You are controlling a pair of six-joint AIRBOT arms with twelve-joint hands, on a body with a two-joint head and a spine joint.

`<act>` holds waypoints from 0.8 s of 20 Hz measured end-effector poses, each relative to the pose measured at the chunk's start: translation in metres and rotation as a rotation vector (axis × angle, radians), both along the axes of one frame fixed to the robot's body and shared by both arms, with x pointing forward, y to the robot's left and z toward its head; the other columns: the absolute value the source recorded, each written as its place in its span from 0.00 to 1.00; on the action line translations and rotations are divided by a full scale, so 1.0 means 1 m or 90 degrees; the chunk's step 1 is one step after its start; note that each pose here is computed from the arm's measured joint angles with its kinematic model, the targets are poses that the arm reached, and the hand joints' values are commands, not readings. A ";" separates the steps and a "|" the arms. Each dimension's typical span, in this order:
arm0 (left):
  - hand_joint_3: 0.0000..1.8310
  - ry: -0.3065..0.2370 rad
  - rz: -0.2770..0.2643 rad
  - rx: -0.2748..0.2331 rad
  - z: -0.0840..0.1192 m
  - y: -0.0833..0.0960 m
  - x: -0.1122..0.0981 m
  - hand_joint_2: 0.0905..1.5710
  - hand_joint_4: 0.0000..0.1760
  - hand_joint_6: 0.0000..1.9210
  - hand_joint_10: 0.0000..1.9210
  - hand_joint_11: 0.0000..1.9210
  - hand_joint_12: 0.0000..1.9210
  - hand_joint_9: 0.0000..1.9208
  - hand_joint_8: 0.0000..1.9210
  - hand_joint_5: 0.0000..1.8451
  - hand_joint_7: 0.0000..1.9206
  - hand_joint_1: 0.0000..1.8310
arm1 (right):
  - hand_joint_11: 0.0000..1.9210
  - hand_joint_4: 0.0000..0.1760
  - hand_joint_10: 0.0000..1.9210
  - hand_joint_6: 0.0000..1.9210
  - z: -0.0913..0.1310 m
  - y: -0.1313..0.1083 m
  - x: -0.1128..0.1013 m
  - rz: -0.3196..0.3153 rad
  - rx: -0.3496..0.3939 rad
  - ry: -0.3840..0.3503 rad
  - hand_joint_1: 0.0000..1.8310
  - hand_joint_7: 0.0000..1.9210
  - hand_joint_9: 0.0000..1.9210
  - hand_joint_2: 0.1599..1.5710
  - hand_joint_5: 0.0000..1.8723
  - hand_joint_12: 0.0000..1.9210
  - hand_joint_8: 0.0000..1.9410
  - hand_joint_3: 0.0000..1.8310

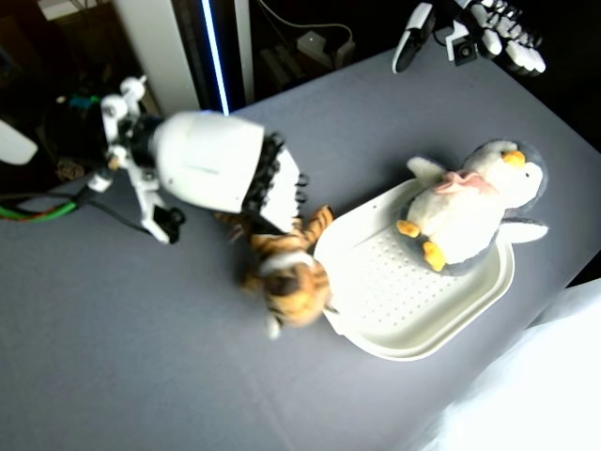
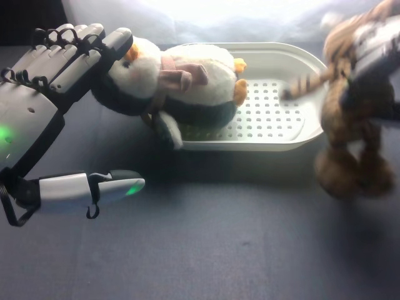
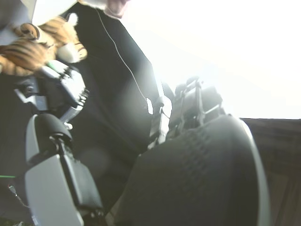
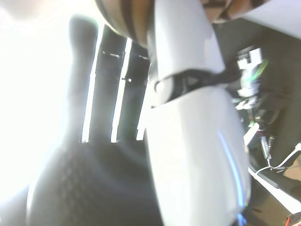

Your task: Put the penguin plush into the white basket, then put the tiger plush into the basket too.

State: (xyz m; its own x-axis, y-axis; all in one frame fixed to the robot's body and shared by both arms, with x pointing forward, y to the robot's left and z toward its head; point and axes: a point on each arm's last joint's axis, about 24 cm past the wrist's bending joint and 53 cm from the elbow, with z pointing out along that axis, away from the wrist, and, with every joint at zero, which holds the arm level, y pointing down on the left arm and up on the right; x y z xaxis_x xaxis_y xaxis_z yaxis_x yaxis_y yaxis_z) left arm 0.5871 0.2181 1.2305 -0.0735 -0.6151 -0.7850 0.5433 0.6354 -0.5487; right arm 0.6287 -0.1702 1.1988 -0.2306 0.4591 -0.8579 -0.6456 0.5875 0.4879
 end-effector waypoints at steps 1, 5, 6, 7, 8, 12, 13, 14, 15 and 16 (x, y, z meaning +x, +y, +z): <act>0.00 0.000 0.000 0.000 0.000 0.000 0.000 0.51 0.95 0.00 0.00 0.00 0.00 0.00 0.00 0.00 0.00 0.39 | 0.35 0.00 0.75 0.31 0.006 0.001 0.006 -0.004 0.015 -0.011 0.71 0.47 0.44 0.68 0.60 0.92 0.68 0.00; 0.00 -0.001 0.000 -0.001 0.000 0.000 0.000 0.51 0.95 0.00 0.00 0.00 0.00 0.00 0.00 0.00 0.00 0.39 | 0.45 0.00 0.63 0.31 0.014 0.026 0.035 -0.006 0.045 -0.024 0.70 0.54 0.52 0.66 0.60 0.79 0.58 0.00; 0.00 -0.001 0.001 -0.001 0.000 0.000 0.000 0.51 0.99 0.00 0.00 0.00 0.00 0.00 0.00 0.00 0.00 0.39 | 0.47 0.00 0.60 0.24 0.009 0.038 0.039 0.003 0.038 -0.018 0.70 0.58 0.55 0.63 0.64 0.76 0.52 0.00; 0.00 -0.001 0.001 -0.001 0.000 0.000 0.000 0.51 1.00 0.00 0.00 0.00 0.00 0.00 0.00 0.00 0.00 0.39 | 0.40 0.00 0.68 0.12 0.003 0.046 0.043 0.009 0.027 -0.012 0.75 0.56 0.49 0.64 0.68 0.77 0.50 0.00; 0.00 -0.001 0.000 -0.001 0.000 0.000 0.000 0.51 1.00 0.00 0.00 0.00 0.00 0.00 0.00 0.00 0.00 0.39 | 0.43 0.00 0.58 0.18 -0.009 0.058 0.048 0.015 0.009 0.005 0.76 0.64 0.56 0.61 0.65 0.66 0.29 0.00; 0.00 -0.005 0.007 -0.007 0.003 0.003 0.001 0.50 1.00 0.00 0.00 0.00 0.00 0.00 0.00 0.00 0.00 0.39 | 0.01 0.91 0.00 0.00 -0.023 0.060 0.053 0.007 0.001 0.043 0.50 0.03 0.02 0.46 0.11 0.25 0.01 0.00; 0.00 -0.008 0.007 -0.009 0.004 0.003 0.000 0.51 1.00 0.00 0.00 0.00 0.00 0.00 0.00 0.00 0.00 0.39 | 0.00 0.98 0.00 0.00 -0.021 0.055 0.055 -0.002 0.007 0.043 0.44 0.01 0.00 0.48 0.05 0.19 0.00 0.00; 0.00 -0.011 0.004 -0.011 0.005 0.002 -0.001 0.51 1.00 0.00 0.00 0.00 0.00 0.00 0.00 0.00 0.00 0.38 | 0.00 0.97 0.00 0.00 -0.018 0.041 0.058 -0.021 0.017 0.045 0.42 0.00 0.00 0.49 0.03 0.14 0.00 0.00; 0.00 -0.011 0.002 -0.011 0.005 0.002 -0.001 0.51 1.00 0.00 0.00 0.00 0.00 0.00 0.00 0.00 0.00 0.39 | 0.00 0.97 0.00 0.00 -0.018 0.034 0.059 -0.028 0.018 0.047 0.41 0.00 0.00 0.49 0.03 0.11 0.00 0.00; 0.00 -0.011 0.001 -0.011 0.005 0.001 -0.001 0.51 1.00 0.00 0.00 0.00 0.00 0.00 0.00 0.00 0.00 0.39 | 0.00 0.97 0.00 0.00 -0.019 0.024 0.059 -0.040 0.021 0.049 0.41 0.00 0.00 0.49 0.03 0.11 0.00 0.00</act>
